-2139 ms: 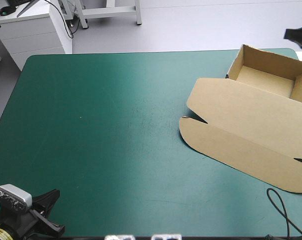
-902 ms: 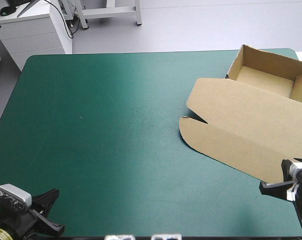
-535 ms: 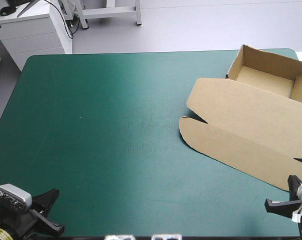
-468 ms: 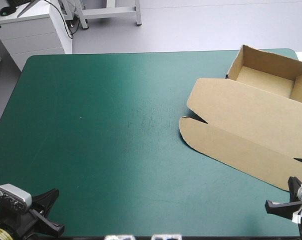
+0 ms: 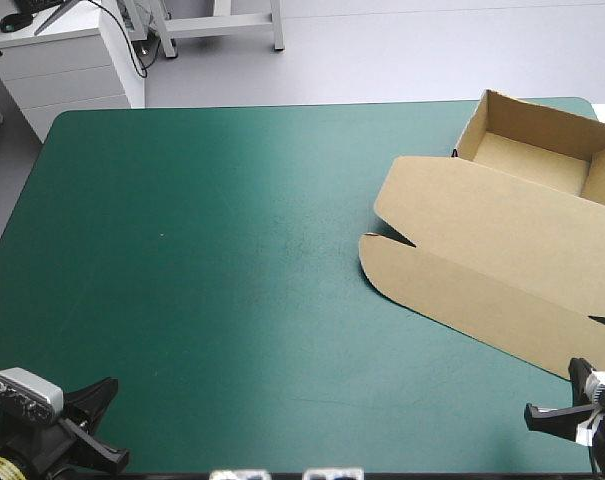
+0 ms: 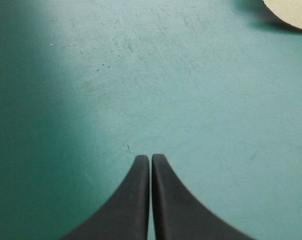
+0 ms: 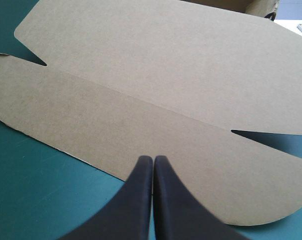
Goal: Fold the box
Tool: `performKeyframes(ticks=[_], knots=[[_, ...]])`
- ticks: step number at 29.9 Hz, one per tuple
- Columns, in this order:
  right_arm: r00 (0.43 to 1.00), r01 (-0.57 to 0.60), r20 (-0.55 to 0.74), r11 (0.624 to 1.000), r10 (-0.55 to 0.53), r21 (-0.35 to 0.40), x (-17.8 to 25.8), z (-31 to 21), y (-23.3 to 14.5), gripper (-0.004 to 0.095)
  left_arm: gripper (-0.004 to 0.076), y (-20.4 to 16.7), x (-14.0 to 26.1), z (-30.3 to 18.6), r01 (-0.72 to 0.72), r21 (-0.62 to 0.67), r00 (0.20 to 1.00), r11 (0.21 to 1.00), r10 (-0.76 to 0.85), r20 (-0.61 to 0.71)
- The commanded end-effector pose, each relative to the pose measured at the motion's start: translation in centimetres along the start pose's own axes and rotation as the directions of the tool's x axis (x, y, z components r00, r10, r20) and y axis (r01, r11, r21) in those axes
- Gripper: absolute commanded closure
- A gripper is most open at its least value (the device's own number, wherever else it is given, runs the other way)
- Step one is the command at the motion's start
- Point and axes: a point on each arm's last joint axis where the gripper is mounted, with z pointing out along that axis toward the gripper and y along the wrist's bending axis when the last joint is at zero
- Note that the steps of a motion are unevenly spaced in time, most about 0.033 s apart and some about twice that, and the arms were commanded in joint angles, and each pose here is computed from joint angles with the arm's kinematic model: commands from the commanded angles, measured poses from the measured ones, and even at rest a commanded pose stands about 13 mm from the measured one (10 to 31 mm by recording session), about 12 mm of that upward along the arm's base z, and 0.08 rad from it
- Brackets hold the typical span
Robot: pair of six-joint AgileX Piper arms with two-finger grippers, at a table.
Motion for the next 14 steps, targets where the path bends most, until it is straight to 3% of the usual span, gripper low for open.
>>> performKeyframes(ticks=[1, 14], knots=[[0.995, 0.009, 0.104, 1.000, -0.007, -0.018, -1.19, -0.10, 0.16, 0.0908, 0.0731, -0.04, -1.21, -0.27, 0.005, 0.005, 0.997, 1.000, -0.005, 0.074], [0.994, 0.008, 0.111, 1.000, -0.006, -0.020, -1.19, -0.03, 0.20, 0.0908, 0.0731, -0.04, -1.21, -0.27, 0.005, 0.005, 0.997, 1.000, -0.005, 0.074]])
